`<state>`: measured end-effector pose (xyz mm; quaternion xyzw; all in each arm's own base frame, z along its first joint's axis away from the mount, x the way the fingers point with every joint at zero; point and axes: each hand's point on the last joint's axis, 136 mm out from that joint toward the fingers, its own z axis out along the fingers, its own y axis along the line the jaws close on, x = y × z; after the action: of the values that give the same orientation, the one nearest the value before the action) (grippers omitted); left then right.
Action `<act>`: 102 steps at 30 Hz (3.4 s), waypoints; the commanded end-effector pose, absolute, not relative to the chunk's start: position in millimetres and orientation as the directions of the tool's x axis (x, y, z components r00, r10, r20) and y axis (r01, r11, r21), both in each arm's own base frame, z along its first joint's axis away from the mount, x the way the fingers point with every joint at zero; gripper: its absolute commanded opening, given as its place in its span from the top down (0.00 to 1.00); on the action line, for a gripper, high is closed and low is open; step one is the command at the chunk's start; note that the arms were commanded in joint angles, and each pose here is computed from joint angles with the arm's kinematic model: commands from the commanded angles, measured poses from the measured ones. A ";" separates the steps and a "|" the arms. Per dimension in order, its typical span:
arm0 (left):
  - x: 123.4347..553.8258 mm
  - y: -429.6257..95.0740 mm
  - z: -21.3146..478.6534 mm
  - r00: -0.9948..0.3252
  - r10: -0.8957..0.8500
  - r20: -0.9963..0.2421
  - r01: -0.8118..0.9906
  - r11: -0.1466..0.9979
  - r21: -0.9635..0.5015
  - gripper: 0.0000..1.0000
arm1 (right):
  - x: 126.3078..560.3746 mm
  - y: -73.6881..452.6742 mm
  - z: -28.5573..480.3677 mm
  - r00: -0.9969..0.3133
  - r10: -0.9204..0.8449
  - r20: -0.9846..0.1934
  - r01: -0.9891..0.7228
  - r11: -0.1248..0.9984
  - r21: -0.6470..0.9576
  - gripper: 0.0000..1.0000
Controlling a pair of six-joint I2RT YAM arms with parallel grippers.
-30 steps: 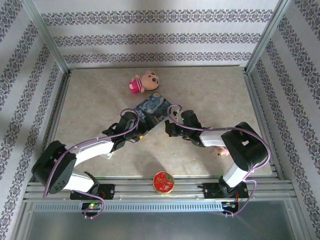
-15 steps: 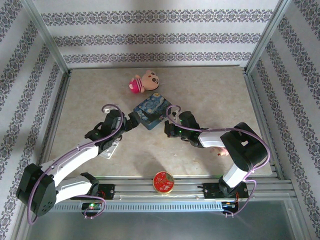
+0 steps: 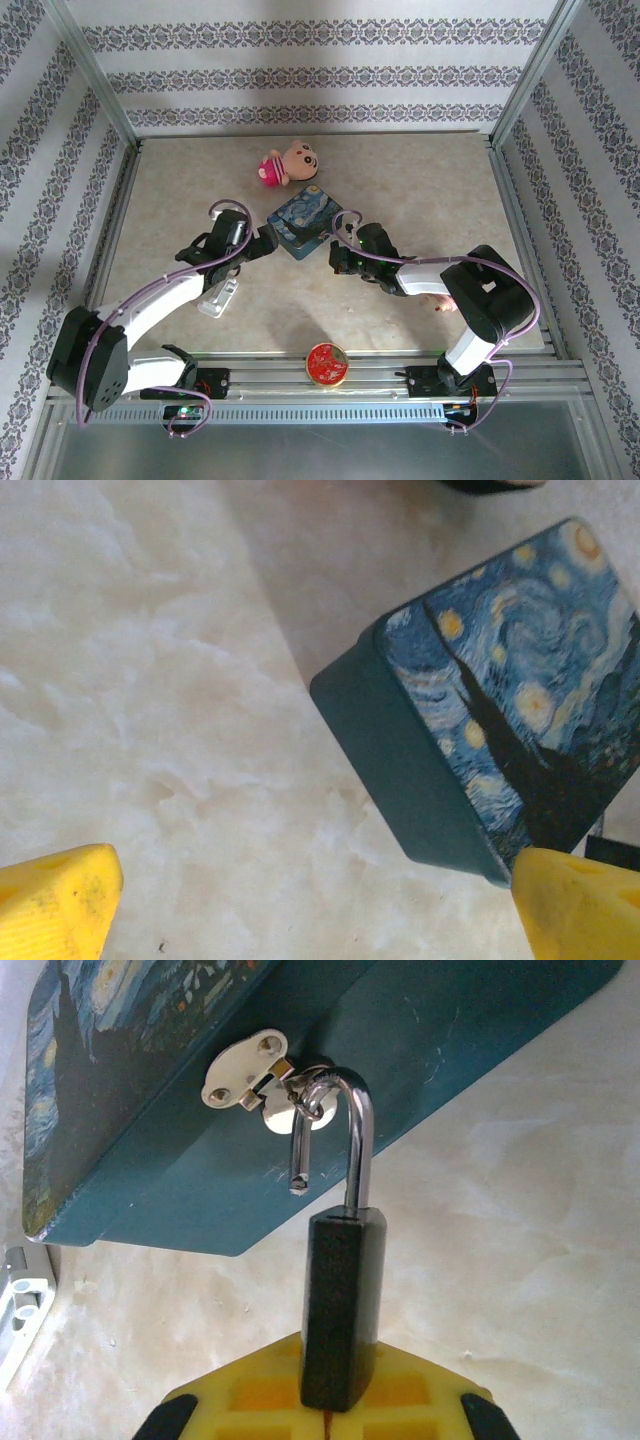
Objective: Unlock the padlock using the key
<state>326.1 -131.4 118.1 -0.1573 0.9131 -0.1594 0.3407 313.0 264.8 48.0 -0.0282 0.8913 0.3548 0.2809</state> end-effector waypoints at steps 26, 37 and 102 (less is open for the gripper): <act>333.2 -143.6 63.0 -0.830 -0.305 -0.468 -0.163 0.933 -0.320 0.01 | 326.1 268.8 52.9 -0.829 0.187 -0.527 -0.223 0.753 0.619 1.00; 328.6 -142.8 47.9 -0.854 -0.285 -0.436 -0.163 0.941 -0.296 0.01 | 327.8 266.7 48.6 -0.831 0.188 -0.523 -0.211 0.763 0.610 0.98; 348.1 -156.0 41.5 -0.854 -0.291 -0.431 -0.200 0.949 -0.245 0.01 | 341.1 255.7 34.3 -0.828 0.251 -0.501 -0.118 0.796 0.594 0.80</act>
<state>373.5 -179.7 74.4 -0.1226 0.9377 -0.1592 0.2834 333.2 261.0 35.5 0.0246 0.9027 0.3276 0.2779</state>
